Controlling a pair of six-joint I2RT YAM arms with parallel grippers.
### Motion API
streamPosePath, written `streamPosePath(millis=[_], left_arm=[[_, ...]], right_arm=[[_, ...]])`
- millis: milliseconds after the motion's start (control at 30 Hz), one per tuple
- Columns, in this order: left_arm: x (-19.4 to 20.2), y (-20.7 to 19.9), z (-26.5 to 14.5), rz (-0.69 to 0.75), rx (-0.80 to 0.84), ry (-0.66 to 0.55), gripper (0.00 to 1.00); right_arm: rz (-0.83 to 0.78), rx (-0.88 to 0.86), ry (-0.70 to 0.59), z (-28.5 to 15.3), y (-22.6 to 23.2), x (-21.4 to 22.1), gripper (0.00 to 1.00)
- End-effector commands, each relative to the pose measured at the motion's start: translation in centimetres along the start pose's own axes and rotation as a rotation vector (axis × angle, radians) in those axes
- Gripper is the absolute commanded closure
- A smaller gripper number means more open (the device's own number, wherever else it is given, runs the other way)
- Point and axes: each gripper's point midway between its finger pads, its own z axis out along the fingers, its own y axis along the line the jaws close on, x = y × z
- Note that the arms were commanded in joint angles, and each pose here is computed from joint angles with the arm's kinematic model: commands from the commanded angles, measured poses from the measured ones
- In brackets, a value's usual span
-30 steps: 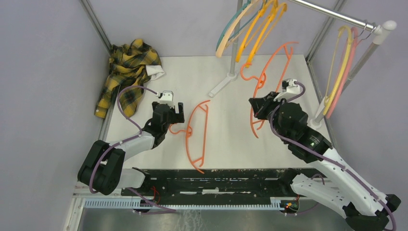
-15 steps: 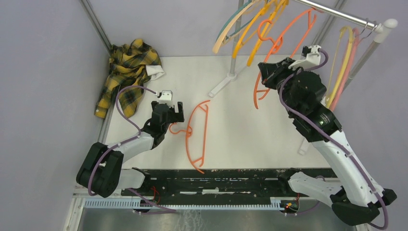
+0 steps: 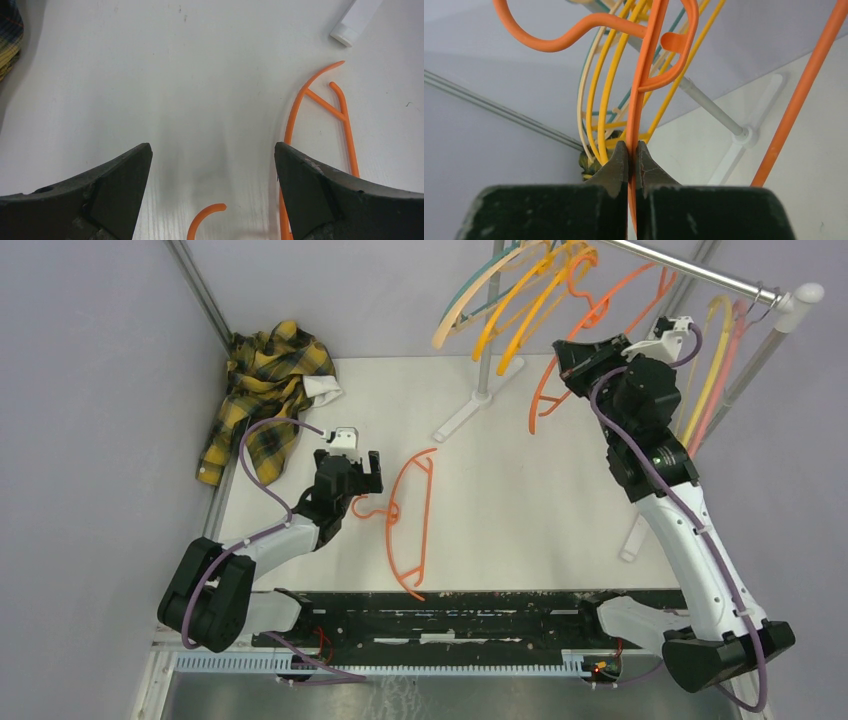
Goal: Organize the hangers
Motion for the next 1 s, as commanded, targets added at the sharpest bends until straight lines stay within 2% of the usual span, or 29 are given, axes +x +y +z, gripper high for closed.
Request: streamPosePath(millis=[0,400,967], left_arm=[[-2.2,0.0,0.0,-0.043,-0.012,-0.071,0.01],[-2.1,0.3,0.1,-0.037,-0.027,-0.067,0.01],[-1.6,0.0,0.6,-0.04,-0.023,-0.048,0.01]], right_arm=[[0.1,-0.13,-0.107,0.9,2.7,-4.3,0.99],[0.288,-0.198,-0.074,7.9,0.2,-5.2,0.99],[0.233,-0.232,-0.03,4.0,0.5,-4.0,0.99]])
